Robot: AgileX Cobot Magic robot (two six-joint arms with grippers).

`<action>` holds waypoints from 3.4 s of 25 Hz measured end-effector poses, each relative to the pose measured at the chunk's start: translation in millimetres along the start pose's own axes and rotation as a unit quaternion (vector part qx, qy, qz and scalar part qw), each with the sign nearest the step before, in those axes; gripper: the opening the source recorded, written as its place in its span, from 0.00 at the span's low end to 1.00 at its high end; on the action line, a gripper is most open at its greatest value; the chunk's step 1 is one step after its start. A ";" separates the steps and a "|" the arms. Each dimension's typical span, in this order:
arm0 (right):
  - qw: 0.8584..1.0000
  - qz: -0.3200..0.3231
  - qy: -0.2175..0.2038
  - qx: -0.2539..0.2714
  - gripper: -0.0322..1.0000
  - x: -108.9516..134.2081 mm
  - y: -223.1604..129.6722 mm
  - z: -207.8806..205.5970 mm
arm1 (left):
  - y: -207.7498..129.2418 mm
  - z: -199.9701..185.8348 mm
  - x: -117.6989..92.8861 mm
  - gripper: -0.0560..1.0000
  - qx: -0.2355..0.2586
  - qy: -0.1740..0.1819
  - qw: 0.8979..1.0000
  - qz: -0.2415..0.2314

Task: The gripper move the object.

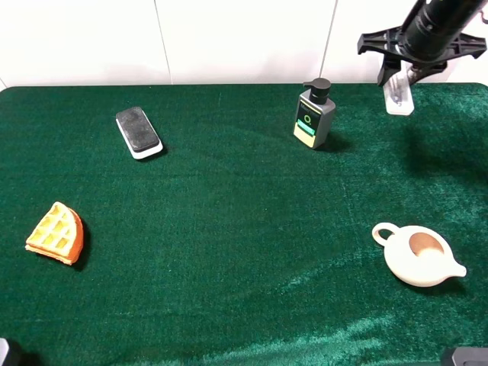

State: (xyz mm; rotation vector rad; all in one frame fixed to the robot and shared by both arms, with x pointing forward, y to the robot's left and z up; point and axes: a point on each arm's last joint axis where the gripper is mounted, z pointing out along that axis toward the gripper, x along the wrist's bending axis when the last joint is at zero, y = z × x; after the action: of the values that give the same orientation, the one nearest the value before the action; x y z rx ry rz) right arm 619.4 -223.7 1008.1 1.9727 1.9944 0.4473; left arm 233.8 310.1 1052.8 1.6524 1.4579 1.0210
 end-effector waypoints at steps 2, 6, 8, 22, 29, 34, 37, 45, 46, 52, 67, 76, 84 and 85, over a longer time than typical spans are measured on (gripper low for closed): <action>1.000 -0.007 -0.004 0.000 0.32 1.3 6.7 10.2 | 0.0 0.0 0.0 0.97 0.000 0.000 1.000 0.000; 1.000 -0.016 -0.012 0.007 0.32 1.3 11.2 33.5 | 0.0 0.0 0.0 0.97 0.000 0.000 1.000 0.000; 1.000 -0.013 -0.014 0.010 0.32 -0.9 11.4 38.6 | 0.0 0.0 0.0 0.97 0.000 0.000 1.000 0.000; 0.998 -0.006 -0.017 0.056 0.32 -12.2 -4.0 113.7 | 0.0 0.0 0.0 0.97 0.000 0.000 1.000 0.000; 0.999 0.000 -0.017 0.050 0.32 -17.3 -3.5 120.2 | 0.0 0.0 0.0 0.97 0.000 0.000 1.000 0.000; 0.999 0.004 -0.018 0.049 0.32 -21.3 -2.8 120.4 | 0.0 0.0 0.0 0.97 0.000 0.000 1.000 0.000; 0.999 0.004 -0.018 0.049 0.32 -21.3 -2.8 120.4 | 0.0 0.0 0.0 0.97 0.000 0.000 1.000 0.000; 0.998 0.020 -0.015 0.049 0.32 -20.5 -3.0 120.4 | 0.0 0.0 0.0 0.97 0.000 0.000 1.000 0.000; 0.998 0.020 -0.015 0.049 0.35 -20.5 -3.0 120.4 | 0.0 0.0 0.0 0.97 0.000 0.000 1.000 0.000; 0.998 0.018 -0.016 0.049 0.68 -20.7 -2.9 120.4 | 0.0 0.0 0.0 0.97 0.000 0.000 1.000 0.000; 0.996 0.012 -0.033 0.087 0.70 -23.0 -0.6 112.8 | 0.0 0.0 0.0 0.97 0.000 0.000 1.000 0.000; 0.997 0.011 -0.040 0.071 0.70 -24.9 12.5 77.2 | 0.0 0.0 0.0 0.97 0.000 0.000 1.000 0.000; 0.996 0.012 -0.048 0.075 0.70 -28.2 14.7 31.9 | 0.0 0.0 0.0 0.97 0.000 0.000 1.000 0.000; 0.996 0.012 -0.049 0.078 0.70 -28.7 14.3 24.6 | 0.0 0.0 0.0 0.97 0.000 0.000 1.000 0.000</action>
State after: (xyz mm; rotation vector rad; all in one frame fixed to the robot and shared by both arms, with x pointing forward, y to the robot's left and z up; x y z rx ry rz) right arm 643.0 -252.0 991.6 2.0685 2.0019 0.2002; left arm 233.8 310.1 1052.8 1.6524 1.4579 1.0210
